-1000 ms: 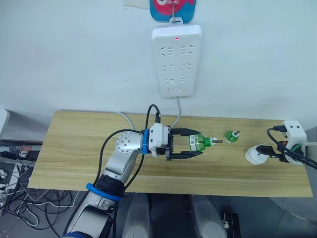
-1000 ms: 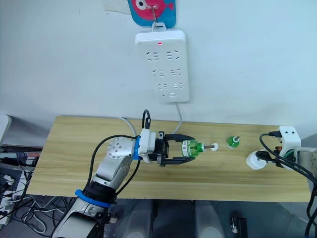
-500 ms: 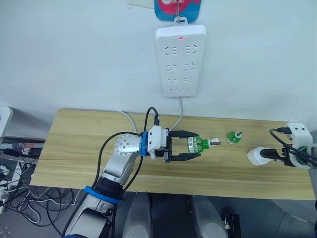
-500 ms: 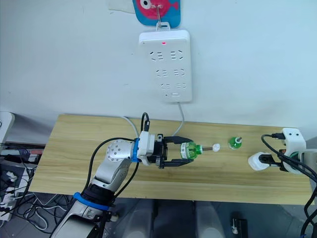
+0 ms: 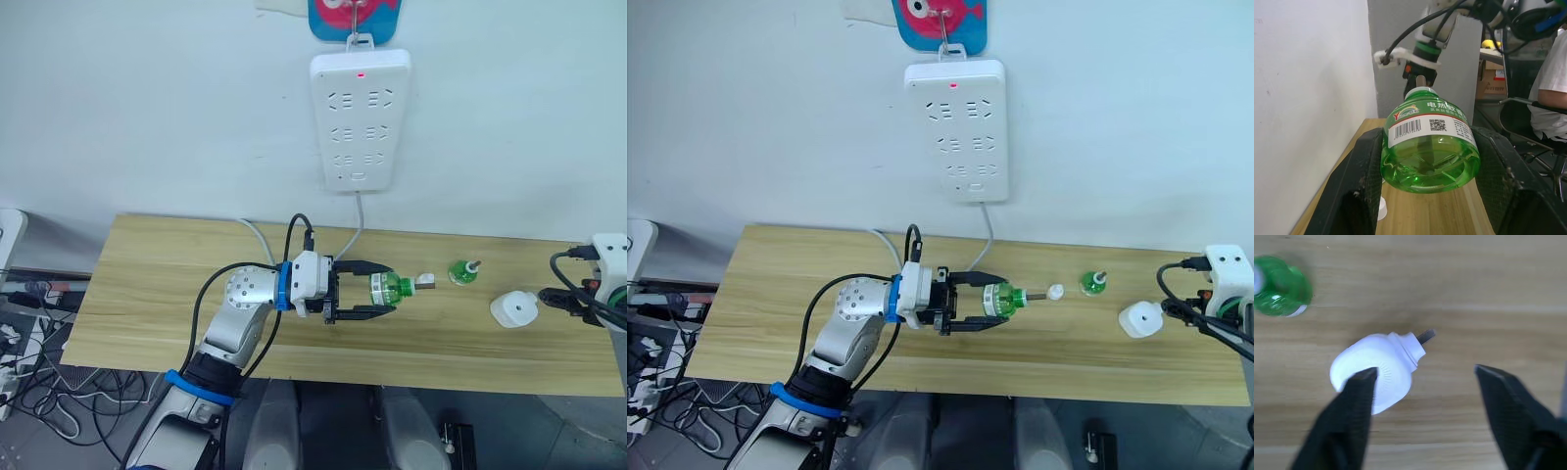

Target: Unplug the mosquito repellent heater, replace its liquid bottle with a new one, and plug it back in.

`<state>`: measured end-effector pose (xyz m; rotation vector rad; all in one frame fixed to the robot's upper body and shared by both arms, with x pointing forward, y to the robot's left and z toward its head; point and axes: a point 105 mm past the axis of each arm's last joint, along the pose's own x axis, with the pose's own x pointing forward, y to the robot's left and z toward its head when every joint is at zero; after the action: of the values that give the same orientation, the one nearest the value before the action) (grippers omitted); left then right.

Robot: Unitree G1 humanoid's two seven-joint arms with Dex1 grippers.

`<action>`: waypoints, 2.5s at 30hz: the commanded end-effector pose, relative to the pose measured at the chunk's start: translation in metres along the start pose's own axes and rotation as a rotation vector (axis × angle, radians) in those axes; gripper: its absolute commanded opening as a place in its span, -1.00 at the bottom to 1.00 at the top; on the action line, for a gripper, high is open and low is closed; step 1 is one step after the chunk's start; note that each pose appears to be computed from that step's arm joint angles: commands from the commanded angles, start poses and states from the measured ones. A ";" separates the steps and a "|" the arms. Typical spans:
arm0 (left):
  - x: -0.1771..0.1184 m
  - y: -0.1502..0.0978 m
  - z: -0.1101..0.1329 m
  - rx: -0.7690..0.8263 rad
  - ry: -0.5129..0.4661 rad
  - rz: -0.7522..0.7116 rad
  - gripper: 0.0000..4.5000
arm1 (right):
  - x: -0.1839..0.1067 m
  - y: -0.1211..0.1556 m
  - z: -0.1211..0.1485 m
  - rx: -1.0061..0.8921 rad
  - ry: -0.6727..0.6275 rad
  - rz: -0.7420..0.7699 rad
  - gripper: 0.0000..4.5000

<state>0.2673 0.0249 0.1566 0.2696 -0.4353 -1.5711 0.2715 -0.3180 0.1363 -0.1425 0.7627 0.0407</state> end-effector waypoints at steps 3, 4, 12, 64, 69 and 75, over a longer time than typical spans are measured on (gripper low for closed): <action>0.008 -0.003 0.013 0.045 -0.040 -0.017 0.01 | 0.005 0.035 0.001 -0.160 -0.068 0.152 -0.59; 0.008 -0.003 0.014 0.045 -0.040 -0.018 0.01 | 0.008 0.036 0.002 -0.195 -0.076 0.158 -0.75; 0.010 -0.004 0.016 0.046 -0.042 -0.025 0.01 | 0.037 0.044 0.004 -0.327 -0.085 0.202 -0.98; 0.011 -0.006 0.010 0.033 -0.044 -0.011 0.01 | -0.016 0.028 -0.013 -0.017 0.055 0.151 -0.42; 0.012 -0.007 0.010 0.034 -0.046 -0.013 0.01 | -0.014 0.014 -0.018 0.085 0.077 0.105 0.42; 0.012 -0.008 0.012 0.035 -0.044 -0.014 0.01 | -0.006 0.006 -0.023 0.140 0.124 0.090 0.99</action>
<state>0.2633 0.0181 0.1581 0.2615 -0.4510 -1.5682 0.2503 -0.3113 0.1193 0.0153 0.9000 0.0830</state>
